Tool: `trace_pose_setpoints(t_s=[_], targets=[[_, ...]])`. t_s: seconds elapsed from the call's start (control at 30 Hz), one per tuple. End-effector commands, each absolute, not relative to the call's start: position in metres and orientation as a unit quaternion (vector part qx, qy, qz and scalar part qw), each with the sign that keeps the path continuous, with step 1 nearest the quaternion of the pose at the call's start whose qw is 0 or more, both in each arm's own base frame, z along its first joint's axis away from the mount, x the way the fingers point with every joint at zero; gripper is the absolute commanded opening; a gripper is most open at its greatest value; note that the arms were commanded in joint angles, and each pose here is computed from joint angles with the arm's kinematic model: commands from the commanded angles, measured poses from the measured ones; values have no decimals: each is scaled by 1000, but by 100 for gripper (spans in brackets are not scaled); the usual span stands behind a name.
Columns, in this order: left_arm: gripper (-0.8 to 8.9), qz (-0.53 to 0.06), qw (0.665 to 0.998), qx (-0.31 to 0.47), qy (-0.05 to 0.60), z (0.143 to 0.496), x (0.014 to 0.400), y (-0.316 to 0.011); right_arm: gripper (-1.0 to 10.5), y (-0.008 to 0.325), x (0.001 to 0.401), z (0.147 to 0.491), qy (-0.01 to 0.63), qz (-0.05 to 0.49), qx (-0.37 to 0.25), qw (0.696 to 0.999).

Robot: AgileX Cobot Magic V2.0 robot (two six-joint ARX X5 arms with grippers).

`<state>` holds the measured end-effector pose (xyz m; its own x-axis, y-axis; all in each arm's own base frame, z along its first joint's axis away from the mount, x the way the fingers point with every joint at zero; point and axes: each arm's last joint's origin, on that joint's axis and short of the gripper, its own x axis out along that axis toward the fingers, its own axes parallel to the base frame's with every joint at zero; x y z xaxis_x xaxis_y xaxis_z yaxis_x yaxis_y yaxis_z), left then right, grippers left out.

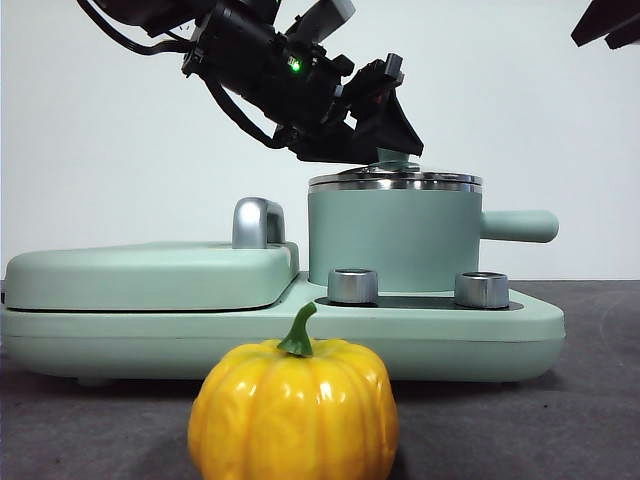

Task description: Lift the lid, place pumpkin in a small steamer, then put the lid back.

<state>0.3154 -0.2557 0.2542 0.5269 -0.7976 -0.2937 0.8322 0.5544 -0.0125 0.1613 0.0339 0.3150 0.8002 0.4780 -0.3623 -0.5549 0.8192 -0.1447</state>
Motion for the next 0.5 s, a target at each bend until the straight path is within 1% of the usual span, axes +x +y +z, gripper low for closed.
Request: trace_pose_setpoints(t_s=[0.03,0.13,0.17,0.2,0.23,0.33,0.5], targets=[[256,-472,870,69,123,255,318,-263,277,35,162,321,148,274,-116,943],[130,-472,870,74,119,255,318,-263,277,35,162,321,148,274,-116,943],[65,-473,870,80,116,255,318,-263,277,35,162,321,148,274,-116,943],[23,-472,870,85,113,255,318,-263,277,35,162,321,148,274,-116,943],[7,-470,871,91,110,255,319,-262,277,35,162,321,148,274,-116,943],[7,-455,878,98,109,255,319,-262,277,35,162,321,148,274,-116,943],[7,-454,879,105,100,256,320,-262,277,35,162,321,148,274,-116,943]])
